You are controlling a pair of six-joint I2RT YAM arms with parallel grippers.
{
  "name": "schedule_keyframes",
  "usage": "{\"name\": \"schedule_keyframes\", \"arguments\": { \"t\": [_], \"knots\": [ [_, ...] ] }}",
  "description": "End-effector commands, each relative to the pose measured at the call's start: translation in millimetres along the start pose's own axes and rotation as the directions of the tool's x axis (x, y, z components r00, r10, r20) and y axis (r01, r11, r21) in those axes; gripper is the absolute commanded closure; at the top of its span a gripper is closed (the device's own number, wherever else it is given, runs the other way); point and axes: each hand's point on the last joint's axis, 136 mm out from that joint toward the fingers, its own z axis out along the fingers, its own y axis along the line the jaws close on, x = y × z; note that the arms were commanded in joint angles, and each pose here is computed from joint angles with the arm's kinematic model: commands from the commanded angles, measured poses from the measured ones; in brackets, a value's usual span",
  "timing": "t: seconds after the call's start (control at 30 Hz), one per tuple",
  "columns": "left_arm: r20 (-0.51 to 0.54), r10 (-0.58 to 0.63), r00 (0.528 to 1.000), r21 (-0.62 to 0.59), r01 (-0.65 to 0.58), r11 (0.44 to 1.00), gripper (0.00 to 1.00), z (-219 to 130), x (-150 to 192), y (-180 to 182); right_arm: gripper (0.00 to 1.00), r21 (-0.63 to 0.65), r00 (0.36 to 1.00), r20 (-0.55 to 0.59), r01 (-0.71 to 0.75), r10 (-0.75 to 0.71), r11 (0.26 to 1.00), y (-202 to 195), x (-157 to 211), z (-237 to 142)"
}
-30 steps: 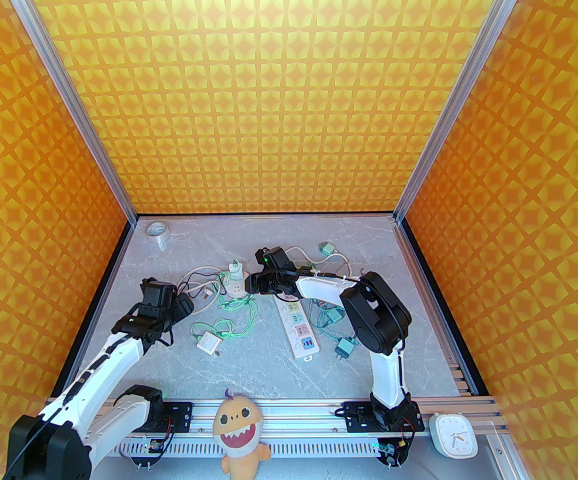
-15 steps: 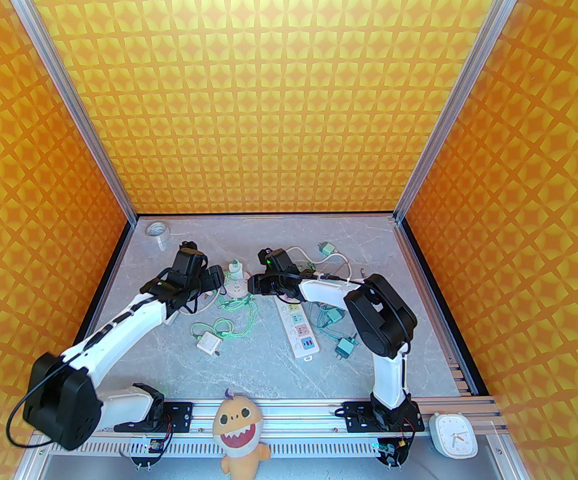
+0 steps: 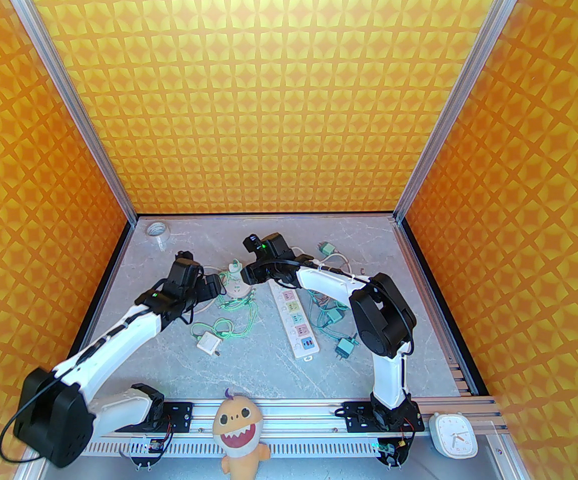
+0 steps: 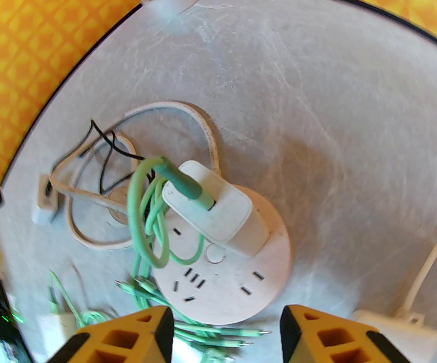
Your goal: Pull the plug off the socket
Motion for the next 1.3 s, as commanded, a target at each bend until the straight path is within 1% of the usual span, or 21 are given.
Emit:
{"name": "schedule_keyframes", "arguments": {
  "t": [0.0,0.03,0.07,0.1,0.2,0.3,0.37,0.47,0.6,0.77,0.8,0.9,1.0,1.07,1.2,1.27],
  "knots": [
    [-0.013,-0.03,0.999,0.026,0.03,0.999,0.14,-6.5,11.7,1.7,0.49,0.015,0.987,-0.057,0.151,-0.15,0.988,-7.3,0.6,9.1],
    [-0.024,-0.033,0.999,0.024,0.034,0.999,0.14,-5.4,16.0,3.7,0.5,-0.006,0.983,-0.069,0.168,-0.168,0.986,-5.3,0.2,12.9],
    [0.001,-0.042,0.999,0.044,0.042,0.998,0.14,-13.7,12.1,2.3,0.52,-0.02,0.979,-0.071,0.19,-0.191,0.982,-3.7,0.1,16.4],
    [0.0,-0.046,0.999,0.046,0.046,0.998,0.12,-15.0,14.1,3.5,0.53,-0.031,0.977,-0.058,0.206,-0.207,0.978,-3.1,-0.6,20.5],
    [-0.003,-0.051,0.999,0.048,0.051,0.998,0.12,-19.5,18.7,6.9,0.52,-0.037,0.969,-0.016,0.246,-0.247,0.968,-2.5,-4.2,26.3],
    [0.0,-0.05,0.999,0.048,0.05,0.998,0.12,-24.8,21.3,10.4,0.51,-0.053,0.957,-0.013,0.29,-0.291,0.956,-1.9,-2.9,33.3],
    [0.001,-0.051,0.999,0.051,0.051,0.997,0.11,-26.9,23.2,11.7,0.51,-0.064,0.953,-0.019,0.3,-0.301,0.952,-1.5,-2.4,37.8],
    [0.003,-0.05,0.999,0.053,0.05,0.997,0.11,-28.3,24.8,12.8,0.5,-0.107,0.949,0.004,0.314,-0.315,0.943,5.2,-5.8,44.3],
    [-0.002,-0.049,0.999,0.047,0.049,0.998,0.11,-29.3,25.6,13.9,0.51,-0.124,0.937,0.014,0.349,-0.35,0.929,6.0,-5.5,56.2],
    [-0.001,-0.043,0.999,0.048,0.043,0.998,0.11,-30.7,26.2,14.6,0.51,-0.167,0.934,0.039,0.355,-0.354,0.92,14.8,-14.4,58.4],
    [-0.003,-0.045,0.999,0.047,0.045,0.998,0.09,-30.3,27.0,15.1,0.5,-0.177,0.934,0.037,0.357,-0.356,0.917,16.6,-15.3,59.3],
    [-0.003,-0.05,0.999,0.047,0.05,0.998,0.09,-30.3,27.1,15.2,0.51,-0.186,0.93,0.025,0.366,-0.368,0.912,19.7,-17.2,63.4],
    [-0.002,-0.048,0.999,0.048,0.048,0.998,0.09,-31.2,28.0,15.9,0.54,-0.198,0.922,0.019,0.383,-0.387,0.902,26.9,-14.9,65.9],
    [0.0,-0.048,0.999,0.051,0.048,0.998,0.09,-32.1,28.3,16.1,0.58,-0.191,0.921,-0.001,0.382,-0.389,0.904,26.3,-11.1,69.2],
    [0.007,-0.046,0.999,0.056,0.046,0.997,0.09,-33.8,27.2,15.7,0.62,-0.183,0.925,-0.026,0.368,-0.378,0.912,23.9,-2.7,72.5],
    [0.008,-0.044,0.999,0.055,0.044,0.998,0.09,-33.6,27.1,16.0,0.68,-0.175,0.926,-0.022,0.367,-0.376,0.914,25.4,-0.2,73.0]
  ]
}}
